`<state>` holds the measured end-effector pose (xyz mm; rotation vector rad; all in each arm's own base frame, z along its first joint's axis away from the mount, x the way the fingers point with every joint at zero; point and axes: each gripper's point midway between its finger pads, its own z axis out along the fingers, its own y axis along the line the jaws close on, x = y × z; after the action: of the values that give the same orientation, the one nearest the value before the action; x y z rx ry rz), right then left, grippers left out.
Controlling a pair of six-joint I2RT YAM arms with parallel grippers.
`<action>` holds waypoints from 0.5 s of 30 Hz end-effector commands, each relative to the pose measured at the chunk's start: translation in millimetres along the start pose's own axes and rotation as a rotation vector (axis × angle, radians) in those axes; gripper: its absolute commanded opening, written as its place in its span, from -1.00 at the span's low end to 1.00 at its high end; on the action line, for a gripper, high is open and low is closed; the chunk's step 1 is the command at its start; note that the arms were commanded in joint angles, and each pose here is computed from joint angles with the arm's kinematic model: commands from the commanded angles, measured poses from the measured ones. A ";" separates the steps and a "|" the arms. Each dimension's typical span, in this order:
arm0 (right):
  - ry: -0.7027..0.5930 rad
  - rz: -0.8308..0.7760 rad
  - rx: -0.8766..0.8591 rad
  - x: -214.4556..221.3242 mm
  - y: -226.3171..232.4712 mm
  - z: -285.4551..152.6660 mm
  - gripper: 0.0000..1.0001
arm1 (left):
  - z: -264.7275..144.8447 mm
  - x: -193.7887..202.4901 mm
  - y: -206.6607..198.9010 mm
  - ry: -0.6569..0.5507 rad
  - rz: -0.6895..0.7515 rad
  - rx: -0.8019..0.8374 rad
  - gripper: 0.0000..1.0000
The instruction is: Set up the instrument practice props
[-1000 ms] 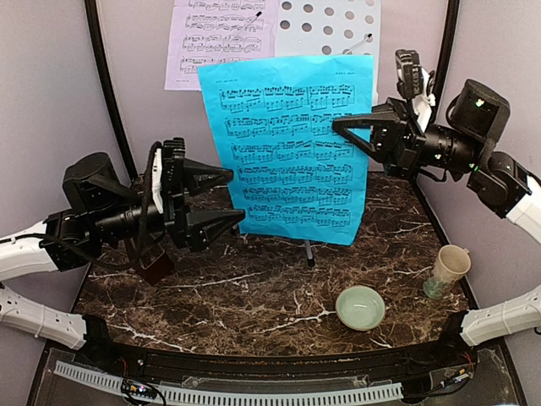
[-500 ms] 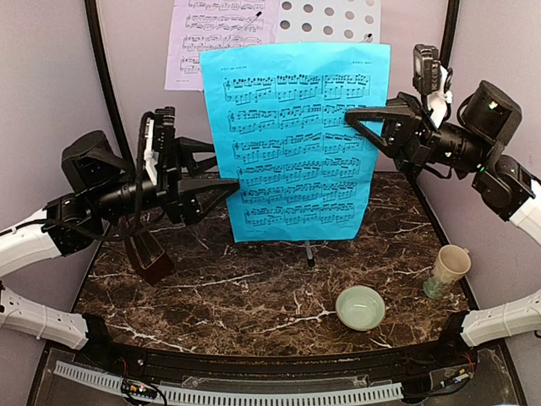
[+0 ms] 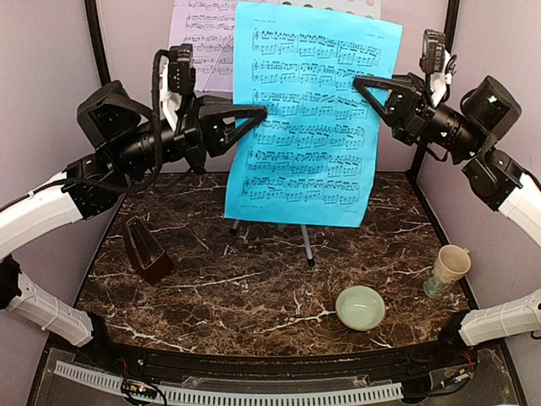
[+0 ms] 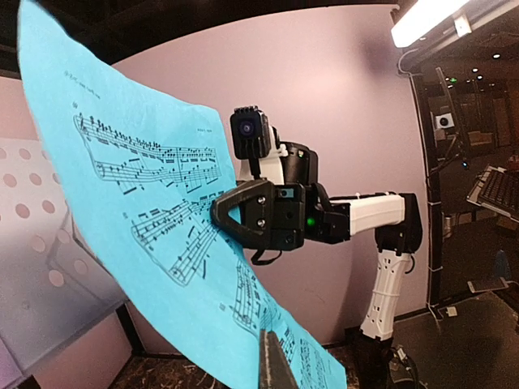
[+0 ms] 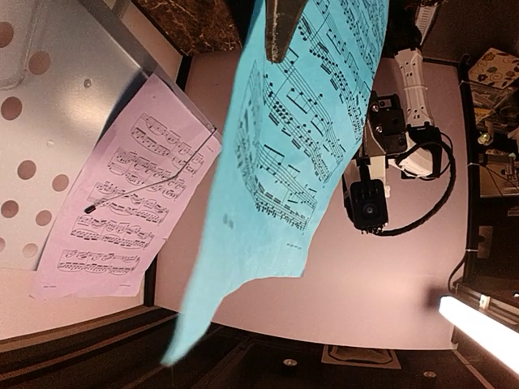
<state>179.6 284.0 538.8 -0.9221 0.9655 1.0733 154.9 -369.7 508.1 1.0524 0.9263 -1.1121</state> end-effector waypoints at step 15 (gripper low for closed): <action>-0.334 -0.129 0.472 -116.2 -125.2 -2.2 -0.16 | 24.7 -119.9 119.3 -0.183 0.195 -0.453 -1.00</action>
<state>271.3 247.2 633.5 -0.5367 0.8697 0.8588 237.7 -384.4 604.8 0.7594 0.9057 -0.8732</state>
